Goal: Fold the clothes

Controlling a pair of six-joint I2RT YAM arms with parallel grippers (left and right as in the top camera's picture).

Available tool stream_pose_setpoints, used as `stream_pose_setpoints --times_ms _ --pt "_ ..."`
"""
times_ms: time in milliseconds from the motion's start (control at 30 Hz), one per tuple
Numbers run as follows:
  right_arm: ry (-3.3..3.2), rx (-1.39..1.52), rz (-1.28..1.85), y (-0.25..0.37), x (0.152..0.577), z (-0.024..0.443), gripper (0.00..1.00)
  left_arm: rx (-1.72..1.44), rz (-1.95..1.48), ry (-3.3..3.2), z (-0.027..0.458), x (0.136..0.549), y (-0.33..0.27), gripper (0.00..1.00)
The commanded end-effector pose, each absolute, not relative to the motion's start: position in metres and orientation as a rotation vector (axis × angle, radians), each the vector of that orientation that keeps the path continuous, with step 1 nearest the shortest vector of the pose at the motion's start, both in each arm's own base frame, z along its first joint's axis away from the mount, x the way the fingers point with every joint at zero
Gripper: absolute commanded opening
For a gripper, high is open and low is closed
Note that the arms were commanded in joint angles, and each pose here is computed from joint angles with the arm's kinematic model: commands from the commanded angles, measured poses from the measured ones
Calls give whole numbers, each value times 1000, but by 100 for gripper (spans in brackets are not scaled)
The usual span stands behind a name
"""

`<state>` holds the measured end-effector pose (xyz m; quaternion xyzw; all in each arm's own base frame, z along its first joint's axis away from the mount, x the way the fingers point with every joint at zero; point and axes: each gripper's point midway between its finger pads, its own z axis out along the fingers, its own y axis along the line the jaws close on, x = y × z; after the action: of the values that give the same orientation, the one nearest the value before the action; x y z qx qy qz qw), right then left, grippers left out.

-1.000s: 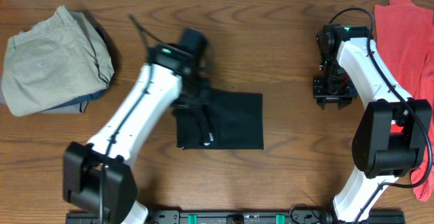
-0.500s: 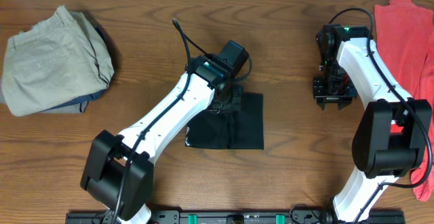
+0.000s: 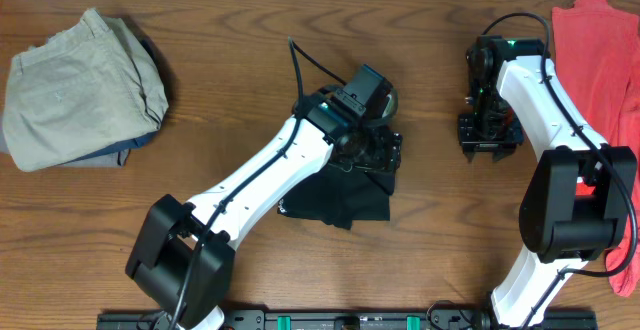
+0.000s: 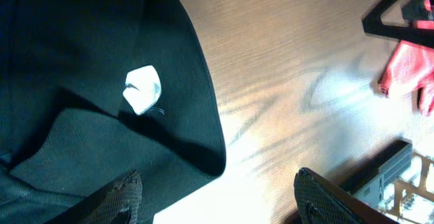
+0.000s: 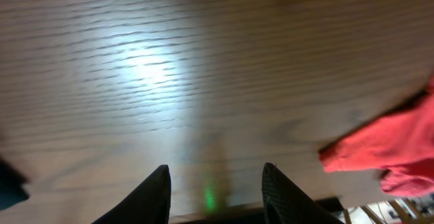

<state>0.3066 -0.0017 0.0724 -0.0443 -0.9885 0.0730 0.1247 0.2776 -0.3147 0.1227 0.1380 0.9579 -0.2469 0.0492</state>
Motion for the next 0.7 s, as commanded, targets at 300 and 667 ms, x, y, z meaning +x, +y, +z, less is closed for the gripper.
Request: stream_pose_setpoints --times_ms 300,667 --pt "-2767 470 -890 143 296 106 50 4 -620 2848 171 341 -161 73" --pt "-2583 749 -1347 248 278 137 36 211 -556 2894 116 353 -146 73"
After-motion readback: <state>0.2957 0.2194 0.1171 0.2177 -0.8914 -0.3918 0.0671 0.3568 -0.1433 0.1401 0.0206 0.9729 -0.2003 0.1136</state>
